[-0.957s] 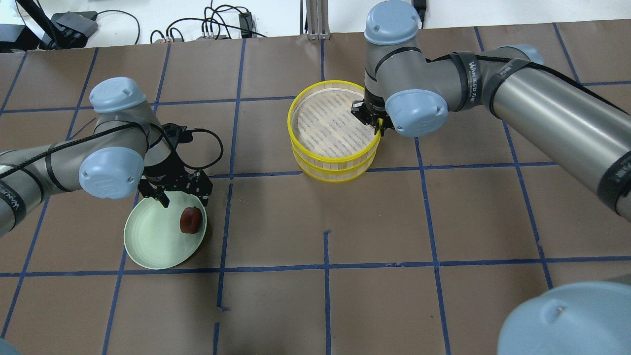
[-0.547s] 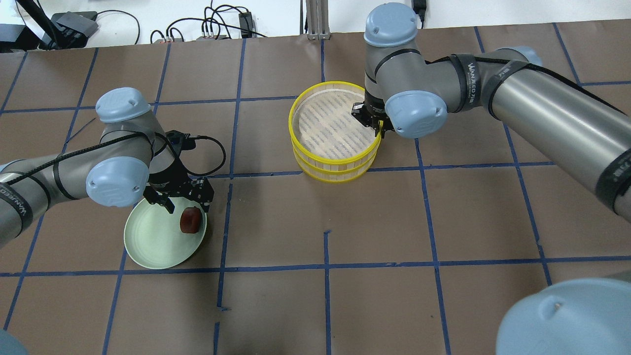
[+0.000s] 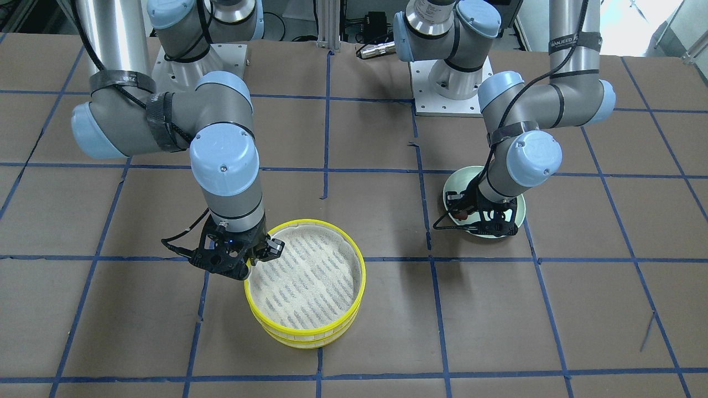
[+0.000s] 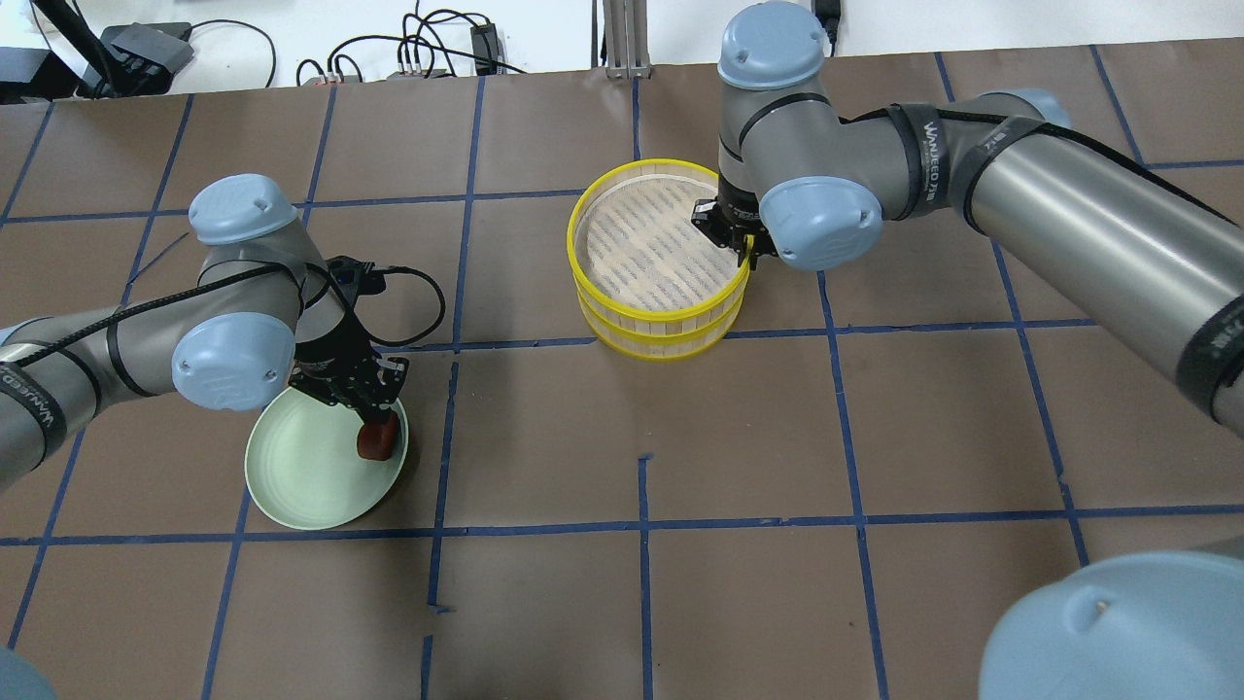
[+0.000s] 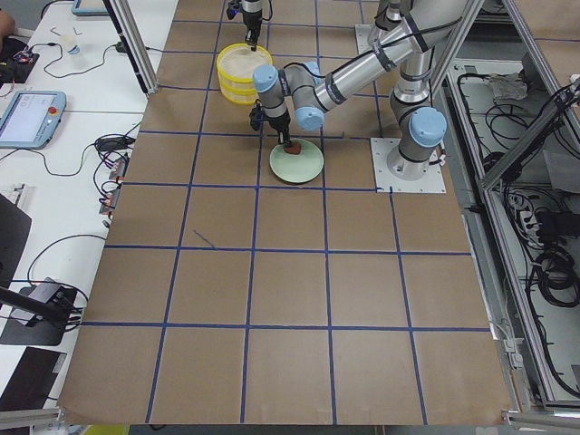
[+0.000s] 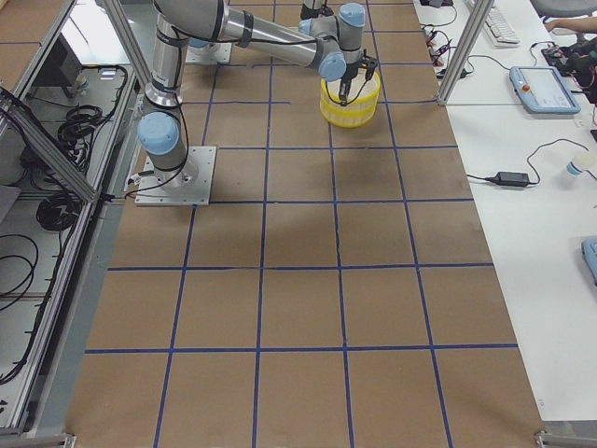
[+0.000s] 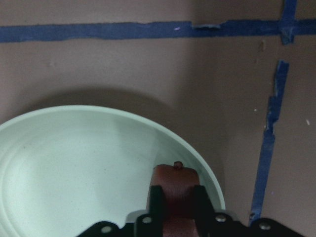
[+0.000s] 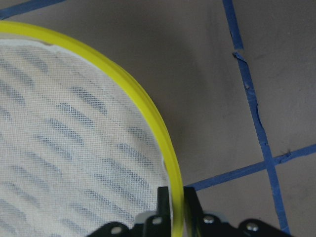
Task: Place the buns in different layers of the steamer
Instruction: 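Grasp the dark red bun on the plate with the left gripper, then set dark red bun on top tier with left gripper while right withdraws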
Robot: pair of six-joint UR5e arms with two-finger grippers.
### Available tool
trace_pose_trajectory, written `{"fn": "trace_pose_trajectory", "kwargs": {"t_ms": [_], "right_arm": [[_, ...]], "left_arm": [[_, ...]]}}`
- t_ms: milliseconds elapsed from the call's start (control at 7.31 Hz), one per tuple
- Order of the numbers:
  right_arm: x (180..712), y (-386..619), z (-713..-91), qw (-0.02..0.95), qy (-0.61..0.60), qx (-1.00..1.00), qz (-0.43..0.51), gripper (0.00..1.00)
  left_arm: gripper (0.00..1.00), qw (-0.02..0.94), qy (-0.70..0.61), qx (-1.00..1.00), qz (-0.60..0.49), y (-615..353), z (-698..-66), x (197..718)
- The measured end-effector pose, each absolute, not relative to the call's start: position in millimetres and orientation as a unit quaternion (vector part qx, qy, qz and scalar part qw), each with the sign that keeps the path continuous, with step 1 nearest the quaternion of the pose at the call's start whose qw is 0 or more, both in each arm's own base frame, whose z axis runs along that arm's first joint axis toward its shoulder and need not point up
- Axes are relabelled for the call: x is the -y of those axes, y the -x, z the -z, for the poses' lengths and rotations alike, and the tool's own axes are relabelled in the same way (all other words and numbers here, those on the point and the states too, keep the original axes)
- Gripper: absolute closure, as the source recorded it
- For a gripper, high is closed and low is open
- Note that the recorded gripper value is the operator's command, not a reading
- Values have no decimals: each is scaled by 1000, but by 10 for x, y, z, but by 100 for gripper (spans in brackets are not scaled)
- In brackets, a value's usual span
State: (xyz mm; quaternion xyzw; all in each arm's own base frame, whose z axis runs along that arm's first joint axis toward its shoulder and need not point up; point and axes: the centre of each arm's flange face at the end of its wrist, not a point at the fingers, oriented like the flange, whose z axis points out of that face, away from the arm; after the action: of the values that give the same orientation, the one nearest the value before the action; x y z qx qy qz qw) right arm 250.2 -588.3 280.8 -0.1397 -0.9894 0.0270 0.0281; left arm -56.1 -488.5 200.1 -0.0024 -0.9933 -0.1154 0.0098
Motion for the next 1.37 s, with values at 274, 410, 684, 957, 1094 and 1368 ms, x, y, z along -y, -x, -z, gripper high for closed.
{"fn": "trace_pose_trajectory", "kwargs": {"t_ms": [274, 410, 684, 957, 1094, 1368], "right_arm": [[5877, -2501, -2787, 29, 140, 989, -26, 1], [5879, -2492, -2806, 30, 139, 990, -27, 0], [5884, -2284, -3126, 27, 128, 991, -39, 0], [5754, -1609, -3796, 7, 103, 994, -24, 0], [5637, -1330, -4122, -9, 90, 996, -5, 0], [5365, -1158, -4748, -25, 45, 998, 30, 0]], "left_arm": [[84, 8, -2, 994, 107, 554, -2076, 4905], [84, 4, -5, 996, 93, 553, -2212, 4921], [84, -2, -10, 998, 66, 559, -2621, 4910], [84, -4, -20, 999, 35, 618, -3089, 5027], [84, 3, -22, 1000, 15, 703, -3348, 5142], [84, 36, -26, 999, -25, 1162, -3738, 5312]]}}
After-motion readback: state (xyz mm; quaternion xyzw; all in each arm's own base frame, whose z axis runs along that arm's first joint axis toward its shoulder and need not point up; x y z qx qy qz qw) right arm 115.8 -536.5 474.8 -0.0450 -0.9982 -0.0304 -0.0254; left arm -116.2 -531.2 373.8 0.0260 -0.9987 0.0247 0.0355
